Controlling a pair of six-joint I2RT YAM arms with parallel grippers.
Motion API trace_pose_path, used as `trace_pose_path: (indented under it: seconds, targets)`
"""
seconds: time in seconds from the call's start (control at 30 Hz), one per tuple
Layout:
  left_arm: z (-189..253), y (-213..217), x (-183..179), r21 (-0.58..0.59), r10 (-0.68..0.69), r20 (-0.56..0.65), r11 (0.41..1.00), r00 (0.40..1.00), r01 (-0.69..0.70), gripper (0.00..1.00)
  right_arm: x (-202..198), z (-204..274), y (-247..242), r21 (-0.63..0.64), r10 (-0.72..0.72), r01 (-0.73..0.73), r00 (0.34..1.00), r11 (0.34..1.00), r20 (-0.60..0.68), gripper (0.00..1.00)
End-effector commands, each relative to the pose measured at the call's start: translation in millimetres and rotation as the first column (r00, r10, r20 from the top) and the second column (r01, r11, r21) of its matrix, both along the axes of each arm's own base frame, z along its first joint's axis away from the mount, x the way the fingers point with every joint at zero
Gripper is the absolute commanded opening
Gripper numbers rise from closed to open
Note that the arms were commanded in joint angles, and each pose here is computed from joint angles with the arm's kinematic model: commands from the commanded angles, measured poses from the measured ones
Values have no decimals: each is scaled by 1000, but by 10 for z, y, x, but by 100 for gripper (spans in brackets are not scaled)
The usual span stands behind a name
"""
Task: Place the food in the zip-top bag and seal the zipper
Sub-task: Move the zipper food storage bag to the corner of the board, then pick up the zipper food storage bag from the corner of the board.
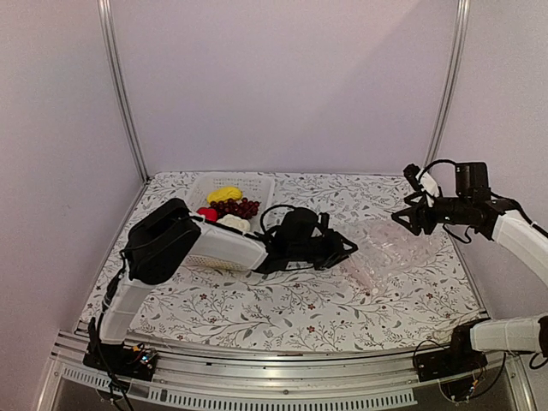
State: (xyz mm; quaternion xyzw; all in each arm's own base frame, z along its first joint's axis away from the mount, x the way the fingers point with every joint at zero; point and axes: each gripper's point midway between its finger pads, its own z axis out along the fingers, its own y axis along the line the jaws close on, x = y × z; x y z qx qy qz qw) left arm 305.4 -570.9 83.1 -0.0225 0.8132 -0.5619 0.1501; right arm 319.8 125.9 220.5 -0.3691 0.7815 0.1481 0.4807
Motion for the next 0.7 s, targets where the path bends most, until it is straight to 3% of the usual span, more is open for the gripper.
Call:
trace_pose_path:
  seconds: [0.0, 0.13, 0.23, 0.33, 0.53, 0.67]
  targets:
    - [313, -15, 161, -3, 27, 99, 1000, 995, -27, 46, 24, -172, 156, -72, -3, 1, 1000, 997, -27, 67]
    - [409, 271, 151, 117, 56, 178, 990, 983, -77, 52, 31, -404, 357, -163, -12, 2, 998, 987, -55, 60]
    - [303, 665, 165, 305, 116, 208, 936, 971, -177, 63, -15, -589, 575, -226, 15, -32, 997, 974, -80, 58]
    - [233, 956, 111, 409, 114, 225, 891, 968, -200, 63, -18, -716, 734, -289, 22, -45, 996, 956, -81, 57]
    - [380, 1663, 13, 468, 218, 313, 812, 924, -350, 63, 11, -905, 1042, -441, -8, -14, 999, 897, -48, 57]
    - [508, 2099, 4, 541, 250, 397, 714, 883, -445, 63, 186, -1055, 1072, -562, -89, 61, 996, 825, -23, 57]
